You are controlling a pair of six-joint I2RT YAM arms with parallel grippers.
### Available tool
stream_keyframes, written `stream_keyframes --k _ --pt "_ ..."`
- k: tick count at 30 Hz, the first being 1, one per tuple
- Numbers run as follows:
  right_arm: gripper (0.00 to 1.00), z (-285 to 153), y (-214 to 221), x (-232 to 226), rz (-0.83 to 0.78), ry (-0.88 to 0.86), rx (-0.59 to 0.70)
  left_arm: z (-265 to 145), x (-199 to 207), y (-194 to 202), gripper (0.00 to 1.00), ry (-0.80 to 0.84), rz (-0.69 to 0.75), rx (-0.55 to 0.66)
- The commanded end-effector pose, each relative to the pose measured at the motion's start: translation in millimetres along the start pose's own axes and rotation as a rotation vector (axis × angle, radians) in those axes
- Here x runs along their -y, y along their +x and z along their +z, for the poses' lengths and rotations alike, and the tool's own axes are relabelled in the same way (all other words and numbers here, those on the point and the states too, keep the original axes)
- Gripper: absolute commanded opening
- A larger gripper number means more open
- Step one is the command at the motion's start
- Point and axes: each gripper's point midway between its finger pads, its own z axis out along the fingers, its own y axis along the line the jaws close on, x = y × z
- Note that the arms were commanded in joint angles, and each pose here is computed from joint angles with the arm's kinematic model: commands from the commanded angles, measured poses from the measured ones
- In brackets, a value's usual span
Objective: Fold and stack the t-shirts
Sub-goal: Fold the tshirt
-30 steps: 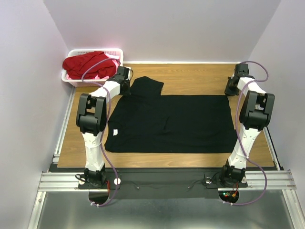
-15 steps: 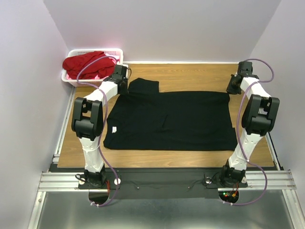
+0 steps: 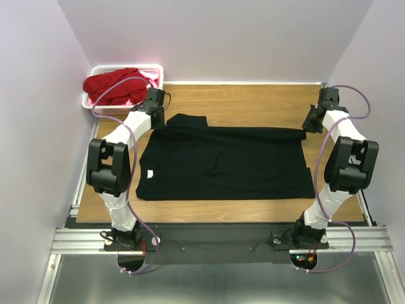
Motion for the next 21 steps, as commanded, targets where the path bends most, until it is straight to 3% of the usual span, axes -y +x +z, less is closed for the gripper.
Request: stream_keyframes --k 1,21 --pt "0.01 -16 -9 16 0.042 0.055 0.064 -28 -26 3 0.0 -0.077 -0.045 0.006" --pt "0.01 -51 -2 27 0.086 0.088 0.123 -67 -42 61 0.0 -0.085 -0.136 -0.039"
